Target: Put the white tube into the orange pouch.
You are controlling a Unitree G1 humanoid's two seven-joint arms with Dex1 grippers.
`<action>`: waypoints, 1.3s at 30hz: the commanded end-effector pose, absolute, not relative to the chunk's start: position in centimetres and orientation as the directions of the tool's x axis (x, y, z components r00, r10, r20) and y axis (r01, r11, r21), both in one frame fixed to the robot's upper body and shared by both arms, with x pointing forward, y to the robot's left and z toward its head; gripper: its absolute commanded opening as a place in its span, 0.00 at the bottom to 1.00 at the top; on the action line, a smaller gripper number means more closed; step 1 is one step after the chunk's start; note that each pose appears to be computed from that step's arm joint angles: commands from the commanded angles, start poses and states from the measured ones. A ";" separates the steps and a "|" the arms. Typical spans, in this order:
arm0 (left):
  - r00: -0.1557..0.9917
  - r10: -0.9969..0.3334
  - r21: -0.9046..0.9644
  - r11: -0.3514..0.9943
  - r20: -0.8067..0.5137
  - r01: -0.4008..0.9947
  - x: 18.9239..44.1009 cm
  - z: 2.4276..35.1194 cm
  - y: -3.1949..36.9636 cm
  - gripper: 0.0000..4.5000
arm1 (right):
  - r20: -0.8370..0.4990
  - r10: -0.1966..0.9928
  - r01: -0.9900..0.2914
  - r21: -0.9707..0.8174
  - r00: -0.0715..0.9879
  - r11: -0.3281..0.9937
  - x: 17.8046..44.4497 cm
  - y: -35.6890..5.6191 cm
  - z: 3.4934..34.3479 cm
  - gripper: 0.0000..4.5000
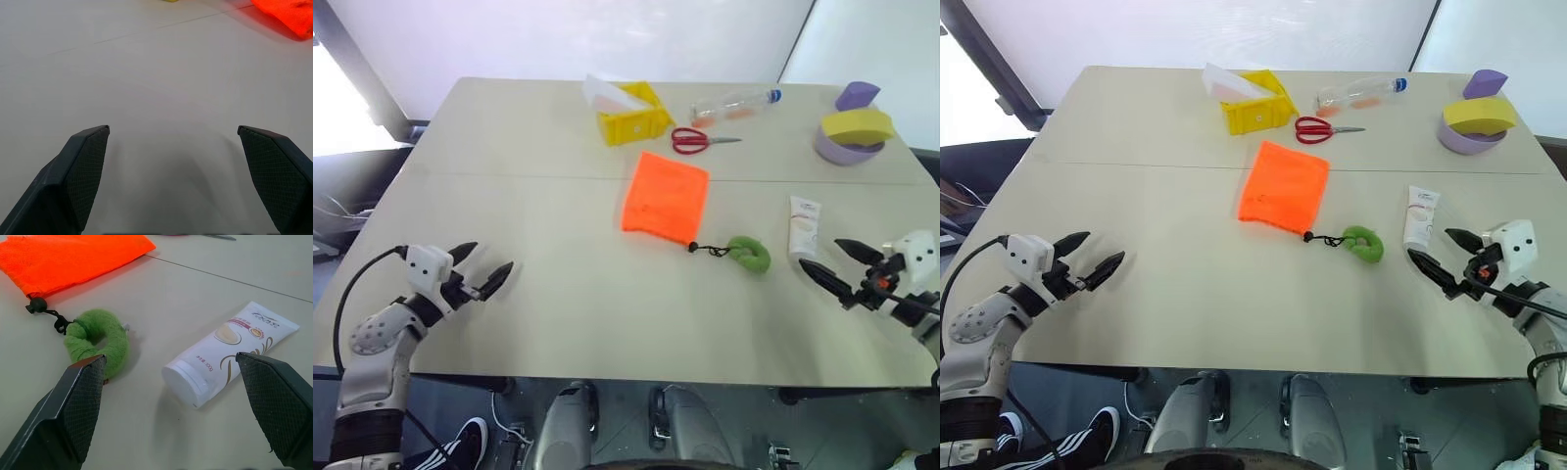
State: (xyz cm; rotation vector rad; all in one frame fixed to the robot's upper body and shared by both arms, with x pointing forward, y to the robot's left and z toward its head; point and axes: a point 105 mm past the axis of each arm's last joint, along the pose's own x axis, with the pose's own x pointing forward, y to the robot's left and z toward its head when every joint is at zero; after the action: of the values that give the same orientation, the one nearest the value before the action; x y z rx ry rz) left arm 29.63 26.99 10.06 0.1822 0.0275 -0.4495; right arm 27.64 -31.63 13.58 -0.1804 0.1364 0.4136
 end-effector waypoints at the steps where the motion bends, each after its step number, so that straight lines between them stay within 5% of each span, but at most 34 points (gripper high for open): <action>1: 0.903 -0.430 0.235 0.877 -0.006 0.419 29.7 11.8 27.1 1.00 | -0.134 0.378 -0.397 -0.165 0.916 0.903 27.8 -31.8 14.3 0.98; 24: 0.857 -0.513 0.331 0.817 0.046 0.471 30.2 12.7 25.4 1.00 | -0.122 0.405 -0.422 -0.182 0.906 0.888 28.1 -30.8 14.2 0.98; 32: 0.764 -0.645 0.519 0.662 0.027 0.541 31.8 14.0 20.5 1.00 | -0.056 0.550 -0.550 -0.183 0.833 0.815 28.8 -24.9 15.7 0.98; 39: 0.654 -0.756 0.716 0.456 -0.002 0.529 36.3 14.8 12.3 1.00 | -0.018 0.661 -0.649 -0.212 0.750 0.730 29.4 -17.7 15.9 0.98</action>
State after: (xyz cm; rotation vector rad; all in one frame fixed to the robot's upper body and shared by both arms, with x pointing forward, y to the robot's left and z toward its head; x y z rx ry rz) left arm 35.73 13.83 14.56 0.6800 -0.3026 -0.7906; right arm 29.30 -18.31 15.07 -0.1742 -0.0265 0.7288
